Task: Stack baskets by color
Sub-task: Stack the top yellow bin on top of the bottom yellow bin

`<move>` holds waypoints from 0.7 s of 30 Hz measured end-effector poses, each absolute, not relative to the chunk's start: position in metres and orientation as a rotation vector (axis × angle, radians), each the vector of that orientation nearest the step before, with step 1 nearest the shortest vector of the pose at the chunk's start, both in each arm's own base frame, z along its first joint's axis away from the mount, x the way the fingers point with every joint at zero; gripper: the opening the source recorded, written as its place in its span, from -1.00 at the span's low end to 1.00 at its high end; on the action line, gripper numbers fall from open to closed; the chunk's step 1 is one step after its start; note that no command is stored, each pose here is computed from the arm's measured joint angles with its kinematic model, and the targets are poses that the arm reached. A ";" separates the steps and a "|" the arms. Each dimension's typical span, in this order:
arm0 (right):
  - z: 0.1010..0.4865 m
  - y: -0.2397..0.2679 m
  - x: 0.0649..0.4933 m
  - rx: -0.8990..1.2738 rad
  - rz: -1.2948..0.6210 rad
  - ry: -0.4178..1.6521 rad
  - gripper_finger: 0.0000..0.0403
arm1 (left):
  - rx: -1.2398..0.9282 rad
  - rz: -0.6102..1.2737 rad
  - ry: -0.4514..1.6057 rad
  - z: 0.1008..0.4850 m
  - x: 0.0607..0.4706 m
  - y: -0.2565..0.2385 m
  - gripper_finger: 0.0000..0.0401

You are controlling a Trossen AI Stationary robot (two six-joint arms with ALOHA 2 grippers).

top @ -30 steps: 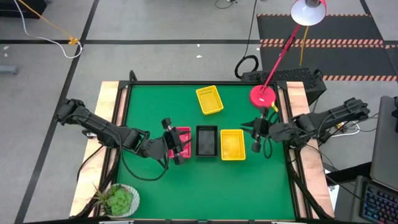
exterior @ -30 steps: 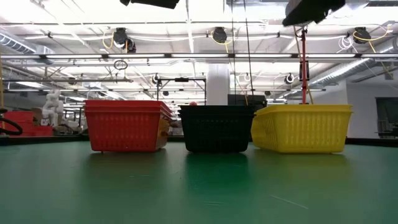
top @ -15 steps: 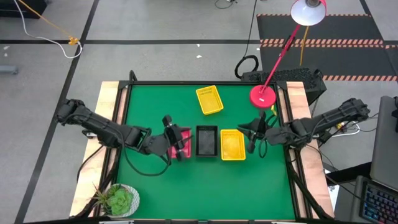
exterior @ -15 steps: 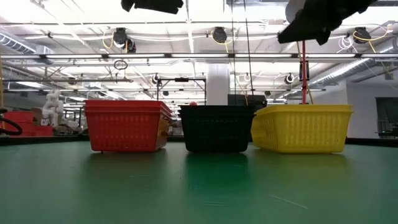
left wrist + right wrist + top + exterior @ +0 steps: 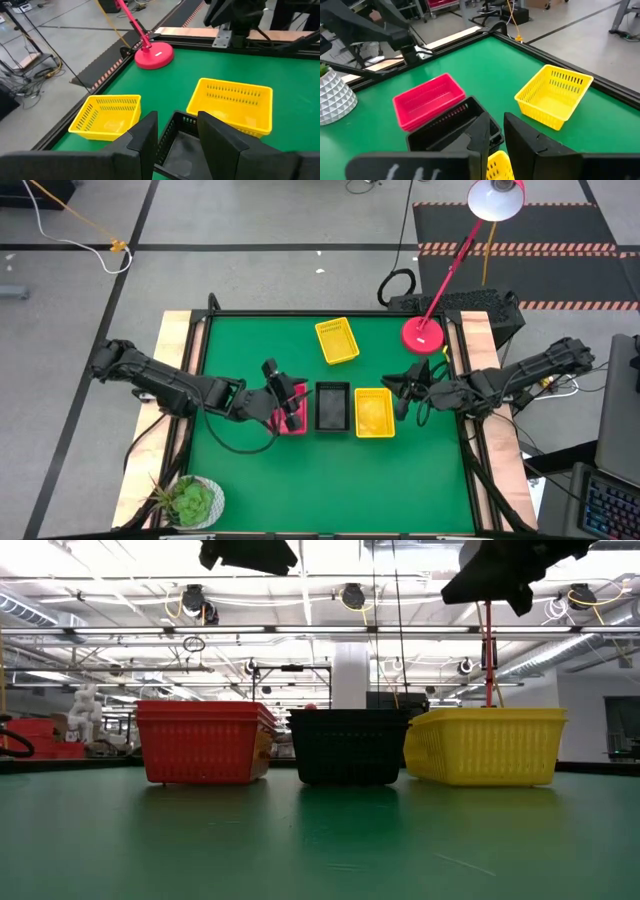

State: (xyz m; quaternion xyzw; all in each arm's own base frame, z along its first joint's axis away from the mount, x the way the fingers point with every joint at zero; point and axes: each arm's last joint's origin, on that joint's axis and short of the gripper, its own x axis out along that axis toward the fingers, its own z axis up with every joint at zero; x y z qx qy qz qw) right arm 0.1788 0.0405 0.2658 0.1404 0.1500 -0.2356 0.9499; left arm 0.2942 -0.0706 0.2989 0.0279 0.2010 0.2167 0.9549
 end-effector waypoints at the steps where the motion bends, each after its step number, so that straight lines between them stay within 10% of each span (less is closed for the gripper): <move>1: 0.266 0.040 0.179 0.288 -0.483 0.304 -0.74 | 0.062 0.442 0.409 0.299 0.294 -0.070 -0.30; 21: 0.345 -0.055 0.245 0.322 -0.680 0.399 -0.74 | -0.017 0.440 0.379 0.301 0.297 -0.065 -0.30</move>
